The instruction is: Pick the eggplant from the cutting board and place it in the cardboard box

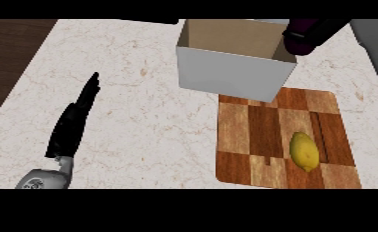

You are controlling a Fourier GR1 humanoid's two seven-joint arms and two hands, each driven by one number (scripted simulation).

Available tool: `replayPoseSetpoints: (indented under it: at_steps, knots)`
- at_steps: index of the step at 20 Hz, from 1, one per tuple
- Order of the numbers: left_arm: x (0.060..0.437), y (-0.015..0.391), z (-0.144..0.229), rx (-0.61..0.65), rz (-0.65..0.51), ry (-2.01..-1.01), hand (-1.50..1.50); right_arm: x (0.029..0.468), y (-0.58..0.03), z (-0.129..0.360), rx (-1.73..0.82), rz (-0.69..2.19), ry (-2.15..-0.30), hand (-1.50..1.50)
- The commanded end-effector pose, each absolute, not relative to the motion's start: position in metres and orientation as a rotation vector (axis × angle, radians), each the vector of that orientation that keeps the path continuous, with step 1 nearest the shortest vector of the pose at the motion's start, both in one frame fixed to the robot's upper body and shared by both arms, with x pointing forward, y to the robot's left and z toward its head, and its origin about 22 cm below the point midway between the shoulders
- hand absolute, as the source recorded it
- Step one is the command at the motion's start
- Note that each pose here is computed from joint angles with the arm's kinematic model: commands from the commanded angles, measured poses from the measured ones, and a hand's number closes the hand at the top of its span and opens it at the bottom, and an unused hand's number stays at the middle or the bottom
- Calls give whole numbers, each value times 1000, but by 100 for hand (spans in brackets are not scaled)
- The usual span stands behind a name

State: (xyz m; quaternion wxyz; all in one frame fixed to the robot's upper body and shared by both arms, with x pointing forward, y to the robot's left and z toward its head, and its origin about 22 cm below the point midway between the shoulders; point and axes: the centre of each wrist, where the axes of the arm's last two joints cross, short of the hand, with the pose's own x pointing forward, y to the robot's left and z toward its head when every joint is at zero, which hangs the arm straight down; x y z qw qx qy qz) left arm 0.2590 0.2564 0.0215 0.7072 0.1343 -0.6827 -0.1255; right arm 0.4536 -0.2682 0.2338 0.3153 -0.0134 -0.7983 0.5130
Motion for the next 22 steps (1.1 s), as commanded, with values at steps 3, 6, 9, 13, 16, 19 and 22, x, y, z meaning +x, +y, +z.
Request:
replayPoseSetpoints:
  at_steps: [3,6,9,13,16,19,22]
  knots:
    - [266,266,32,310,-283,-1512,0,469,-230,226,191,1461,-2054,150]
    - [272,265,26,308,-278,-1508,0,472,-187,208,194,1525,-2014,150]
    - [265,264,21,320,-277,-1490,0,474,-175,195,197,1590,-1952,150]
    - [261,272,24,322,-280,-1496,0,473,-141,179,185,1658,-1900,150]
    - [251,262,17,318,-283,-1504,0,472,-135,157,114,1663,-1858,150]
    - [258,268,10,324,-270,-1492,0,469,-122,138,155,1622,-1786,-150]
    - [260,278,20,331,-295,-1501,0,467,-120,127,172,1615,-1799,-150]
